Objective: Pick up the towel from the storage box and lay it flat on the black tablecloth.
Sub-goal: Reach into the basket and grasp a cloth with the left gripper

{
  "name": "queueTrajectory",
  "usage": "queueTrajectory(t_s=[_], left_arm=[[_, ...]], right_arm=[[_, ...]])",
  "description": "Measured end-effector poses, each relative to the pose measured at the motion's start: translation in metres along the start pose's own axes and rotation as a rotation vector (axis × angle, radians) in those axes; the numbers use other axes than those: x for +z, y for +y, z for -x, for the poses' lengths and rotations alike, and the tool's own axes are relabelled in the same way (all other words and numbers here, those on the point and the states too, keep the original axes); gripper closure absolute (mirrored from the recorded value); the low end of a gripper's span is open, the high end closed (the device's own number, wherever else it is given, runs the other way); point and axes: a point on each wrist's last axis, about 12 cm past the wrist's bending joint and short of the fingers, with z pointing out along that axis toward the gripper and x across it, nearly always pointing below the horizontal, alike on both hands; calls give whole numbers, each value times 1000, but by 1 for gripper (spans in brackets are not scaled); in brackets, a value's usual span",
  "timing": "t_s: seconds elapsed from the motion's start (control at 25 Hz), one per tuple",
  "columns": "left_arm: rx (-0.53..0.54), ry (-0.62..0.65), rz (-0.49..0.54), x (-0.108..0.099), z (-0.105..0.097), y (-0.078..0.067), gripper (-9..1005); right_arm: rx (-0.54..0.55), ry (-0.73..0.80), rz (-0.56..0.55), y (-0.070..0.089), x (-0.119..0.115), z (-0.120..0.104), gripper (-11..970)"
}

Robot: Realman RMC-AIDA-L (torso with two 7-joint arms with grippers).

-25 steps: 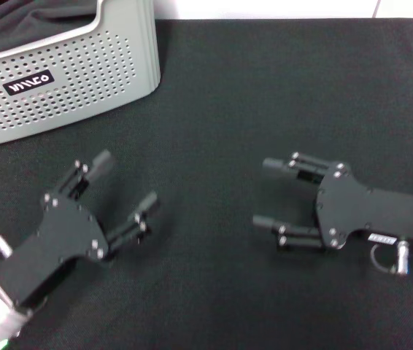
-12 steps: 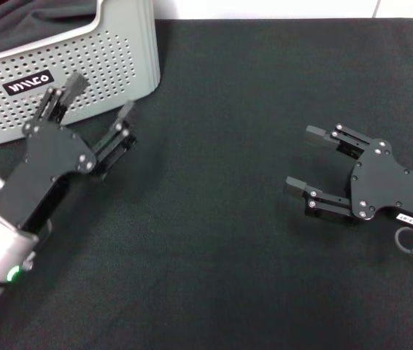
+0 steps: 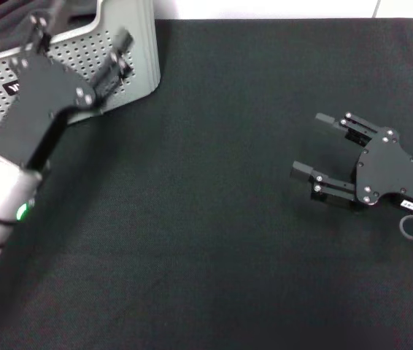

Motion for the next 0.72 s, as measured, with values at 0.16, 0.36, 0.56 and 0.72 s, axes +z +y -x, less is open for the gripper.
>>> queueTrajectory(t_s=[0.16,0.36,0.56,0.72], left_arm=[[50,-40,54,16,2,8,132],[156,-31,80,34,0,13,133],[268,-1,123,43,-4,17,134],[335,13,172,48,-5,22,134]], right_arm=[[-12,-6,-3,-1,1,1,193],[-21,-12,3,-4,5,4,193],[-32,-16,12,-7,10,7,194],[-35,-15,12,-8,10,8,194]])
